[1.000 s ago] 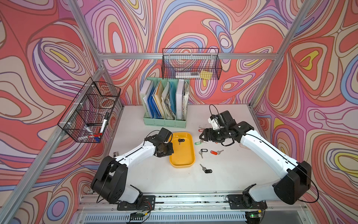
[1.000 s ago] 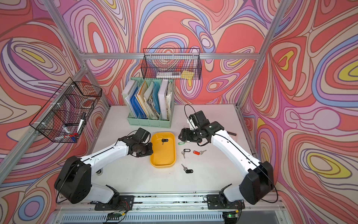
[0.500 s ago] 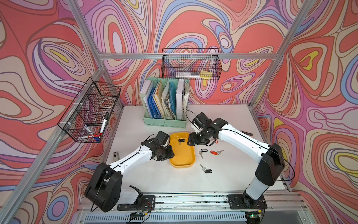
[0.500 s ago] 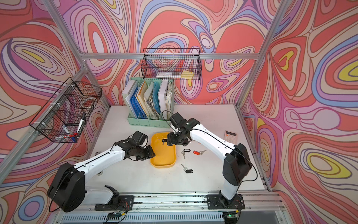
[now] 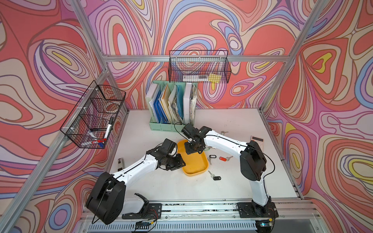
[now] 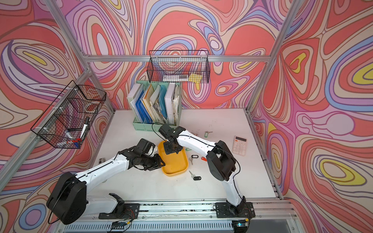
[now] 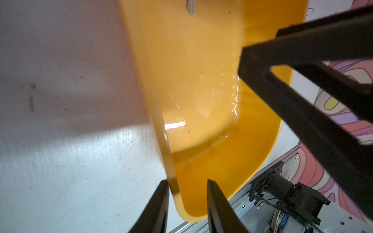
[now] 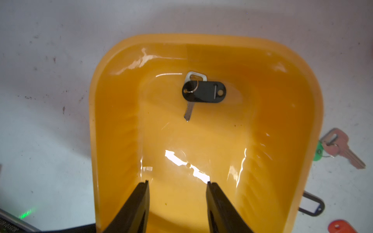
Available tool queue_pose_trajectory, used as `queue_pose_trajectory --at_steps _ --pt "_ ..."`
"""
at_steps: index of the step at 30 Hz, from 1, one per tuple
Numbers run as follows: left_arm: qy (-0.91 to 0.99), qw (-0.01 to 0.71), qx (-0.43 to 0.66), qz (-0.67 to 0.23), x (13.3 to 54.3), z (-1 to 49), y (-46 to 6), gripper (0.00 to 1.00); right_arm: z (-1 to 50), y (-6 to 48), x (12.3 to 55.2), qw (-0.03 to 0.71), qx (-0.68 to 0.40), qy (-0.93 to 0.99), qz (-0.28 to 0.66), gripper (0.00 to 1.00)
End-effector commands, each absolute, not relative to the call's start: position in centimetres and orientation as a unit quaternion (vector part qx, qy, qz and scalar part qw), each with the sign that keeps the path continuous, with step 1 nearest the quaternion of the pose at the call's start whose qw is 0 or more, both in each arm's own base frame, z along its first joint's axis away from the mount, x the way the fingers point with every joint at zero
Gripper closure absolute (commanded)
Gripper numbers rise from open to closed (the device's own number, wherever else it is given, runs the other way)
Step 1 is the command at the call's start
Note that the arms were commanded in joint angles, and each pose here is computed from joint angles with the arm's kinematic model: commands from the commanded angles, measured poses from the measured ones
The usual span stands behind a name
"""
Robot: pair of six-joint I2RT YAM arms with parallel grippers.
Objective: Take the keys out of the storage box
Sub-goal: Adjust the storage box at the center of the board, then pick up the key from the storage box.
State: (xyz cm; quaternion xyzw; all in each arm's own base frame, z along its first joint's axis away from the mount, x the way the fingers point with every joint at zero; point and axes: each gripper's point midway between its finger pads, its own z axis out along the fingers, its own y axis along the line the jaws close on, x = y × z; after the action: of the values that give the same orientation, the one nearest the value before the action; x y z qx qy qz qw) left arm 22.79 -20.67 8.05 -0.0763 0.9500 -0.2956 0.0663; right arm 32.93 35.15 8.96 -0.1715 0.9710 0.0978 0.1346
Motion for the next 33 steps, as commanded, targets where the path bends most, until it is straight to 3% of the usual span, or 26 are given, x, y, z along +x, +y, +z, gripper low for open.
queue_pose_trajectory --at_steps 1,16,33 --pt "0.953 0.084 -0.091 -0.278 22.9 7.7 -19.8 0.54 9.0 36.2 35.3 0.181 -0.148 0.967 0.098 0.52" --pt "0.954 0.15 -0.144 -0.216 23.4 8.0 -16.1 0.24 5.4 37.2 37.8 0.197 -0.113 0.971 0.077 0.58" --pt "0.954 0.141 -0.144 -0.22 23.3 7.8 -16.4 0.21 3.9 37.7 39.1 0.203 -0.113 0.971 0.056 0.58"
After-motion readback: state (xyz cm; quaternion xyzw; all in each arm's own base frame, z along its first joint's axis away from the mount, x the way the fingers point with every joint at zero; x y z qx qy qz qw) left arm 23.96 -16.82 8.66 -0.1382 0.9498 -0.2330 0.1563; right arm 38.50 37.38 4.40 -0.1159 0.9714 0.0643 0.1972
